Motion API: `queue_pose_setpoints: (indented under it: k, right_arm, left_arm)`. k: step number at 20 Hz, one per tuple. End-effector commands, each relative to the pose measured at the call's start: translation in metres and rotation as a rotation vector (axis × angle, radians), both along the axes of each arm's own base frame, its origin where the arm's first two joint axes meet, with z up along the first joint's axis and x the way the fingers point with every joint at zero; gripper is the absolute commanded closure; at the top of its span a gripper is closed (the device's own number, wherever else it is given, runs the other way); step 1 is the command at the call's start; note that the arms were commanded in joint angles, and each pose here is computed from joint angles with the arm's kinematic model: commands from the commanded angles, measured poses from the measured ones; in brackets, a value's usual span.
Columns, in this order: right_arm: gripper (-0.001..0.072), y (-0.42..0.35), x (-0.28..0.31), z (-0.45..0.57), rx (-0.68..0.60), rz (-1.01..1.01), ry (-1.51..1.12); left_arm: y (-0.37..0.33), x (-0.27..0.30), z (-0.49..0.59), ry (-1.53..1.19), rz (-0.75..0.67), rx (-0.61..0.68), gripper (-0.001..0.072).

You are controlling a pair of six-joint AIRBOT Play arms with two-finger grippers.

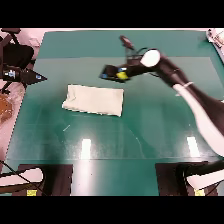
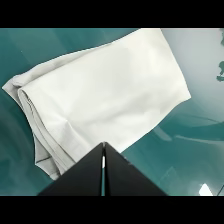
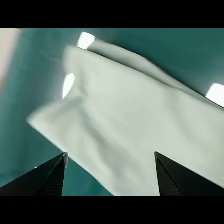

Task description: Fold the shirts.

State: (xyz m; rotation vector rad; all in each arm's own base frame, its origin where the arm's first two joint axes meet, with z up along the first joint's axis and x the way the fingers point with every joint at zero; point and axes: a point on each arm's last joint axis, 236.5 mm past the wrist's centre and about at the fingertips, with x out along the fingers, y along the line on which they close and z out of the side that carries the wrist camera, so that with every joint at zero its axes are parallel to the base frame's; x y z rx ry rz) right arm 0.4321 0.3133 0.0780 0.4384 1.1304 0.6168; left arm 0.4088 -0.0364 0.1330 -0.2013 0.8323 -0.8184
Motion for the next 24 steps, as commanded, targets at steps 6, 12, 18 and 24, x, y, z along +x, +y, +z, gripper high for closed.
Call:
queue_pose_setpoints:
  k: [6, 12, 18, 24]
  right_arm:
    - [0.0072, -0.106, -0.042, -0.109, 0.026, -0.129, 0.202]
    - [0.0072, -0.039, -0.037, -0.143, 0.182, -0.036, 0.239]
    - [0.0078, 0.049, -0.047, -0.15, 0.212, 0.135, 0.257]
    - [0.0697, 0.095, -0.022, -0.078, 0.272, 0.145, 0.086]
  left_arm:
    - [-0.002, -0.004, -0.001, 0.055, 0.02, -0.027, 0.0683]
    - [-0.005, -0.01, -0.001, 0.072, 0.0, -0.035, 0.0683]
    - [-0.006, -0.012, -0.001, 0.095, 0.005, -0.045, 0.0683]
    - [-0.008, -0.014, 0.001, 0.138, 0.029, -0.078, 0.0683]
